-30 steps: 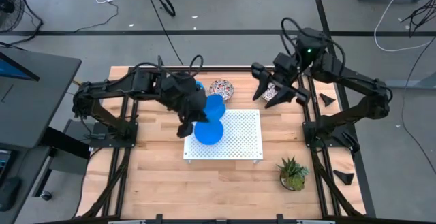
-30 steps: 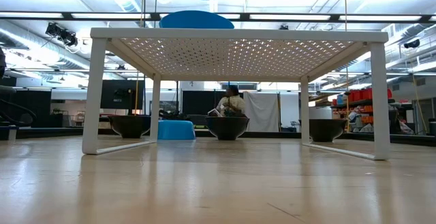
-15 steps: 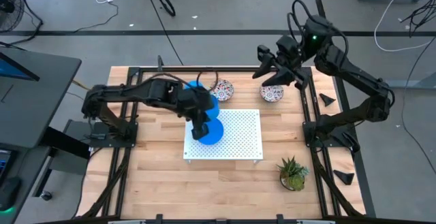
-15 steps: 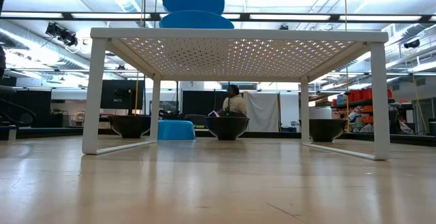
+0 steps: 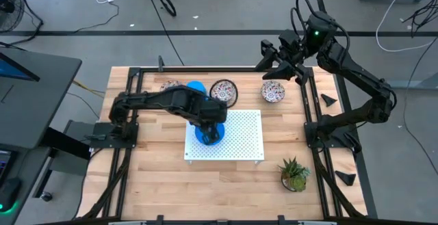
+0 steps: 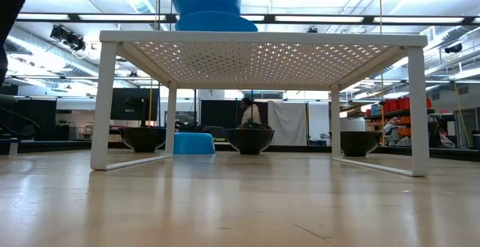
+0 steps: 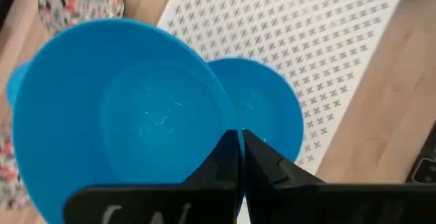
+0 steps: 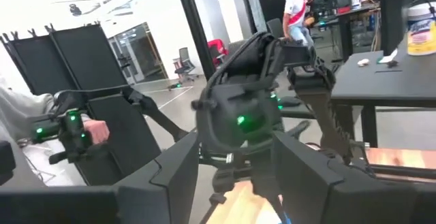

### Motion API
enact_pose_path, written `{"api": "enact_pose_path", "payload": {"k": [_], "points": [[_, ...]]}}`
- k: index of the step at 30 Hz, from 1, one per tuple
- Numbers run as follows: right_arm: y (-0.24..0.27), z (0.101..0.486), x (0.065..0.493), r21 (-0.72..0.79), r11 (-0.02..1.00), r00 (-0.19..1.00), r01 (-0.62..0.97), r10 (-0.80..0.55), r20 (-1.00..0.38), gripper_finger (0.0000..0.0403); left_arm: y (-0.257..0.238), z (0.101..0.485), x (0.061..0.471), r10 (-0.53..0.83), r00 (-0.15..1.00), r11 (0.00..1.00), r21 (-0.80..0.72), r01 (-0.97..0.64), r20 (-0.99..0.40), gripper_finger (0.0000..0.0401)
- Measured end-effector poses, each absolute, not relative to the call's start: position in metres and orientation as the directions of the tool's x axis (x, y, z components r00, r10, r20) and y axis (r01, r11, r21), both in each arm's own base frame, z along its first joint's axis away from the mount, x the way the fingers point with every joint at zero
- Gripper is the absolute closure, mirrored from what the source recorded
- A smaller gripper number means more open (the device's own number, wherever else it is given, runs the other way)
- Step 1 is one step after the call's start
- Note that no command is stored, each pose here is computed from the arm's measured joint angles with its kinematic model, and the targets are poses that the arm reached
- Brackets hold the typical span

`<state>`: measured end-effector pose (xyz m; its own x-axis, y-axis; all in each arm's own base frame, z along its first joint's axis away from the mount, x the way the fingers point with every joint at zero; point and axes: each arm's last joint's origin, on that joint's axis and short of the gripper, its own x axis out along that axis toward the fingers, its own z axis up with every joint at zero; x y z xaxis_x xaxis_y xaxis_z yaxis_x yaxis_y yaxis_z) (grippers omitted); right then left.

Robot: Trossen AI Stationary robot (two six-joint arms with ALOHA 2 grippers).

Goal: Pick & Place Mini bowls
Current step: Stack the left blue bowl on top of the blue bowl on the shelf

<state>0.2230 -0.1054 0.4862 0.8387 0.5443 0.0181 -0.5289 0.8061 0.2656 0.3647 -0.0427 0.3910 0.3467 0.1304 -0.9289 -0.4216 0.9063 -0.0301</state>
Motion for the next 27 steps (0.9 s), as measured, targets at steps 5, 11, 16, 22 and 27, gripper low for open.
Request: {"api": "enact_pose_path", "payload": {"k": [5,11,16,22,27], "points": [[-0.109,0.486,0.221,0.267,0.813,0.846,-0.517,0.532,0.017,0.0218,-0.051,0.387,0.371,0.123,0.352,0.894,-0.051,-0.446,-0.928,0.0397],[-0.113,0.486,0.219,0.266,0.821,0.854,-0.505,0.520,0.018,0.0218,-0.060,0.387,0.374,0.133,0.383,0.872,-0.076,-0.484,-0.914,0.0397],[-0.116,0.486,0.217,0.265,0.830,0.863,-0.491,0.505,0.018,0.0218,-0.065,0.388,0.376,0.122,0.415,0.859,-0.114,-0.500,-0.902,0.0397],[-0.121,0.486,0.215,0.265,0.840,0.873,-0.474,0.487,0.018,0.0218,-0.069,0.378,0.385,0.102,0.397,0.851,-0.126,-0.510,-0.912,0.0397],[-0.123,0.486,0.214,0.266,0.845,0.878,-0.465,0.478,0.017,0.0218,-0.075,0.359,0.395,0.080,0.339,0.856,-0.110,-0.506,-0.937,0.0397]]}}
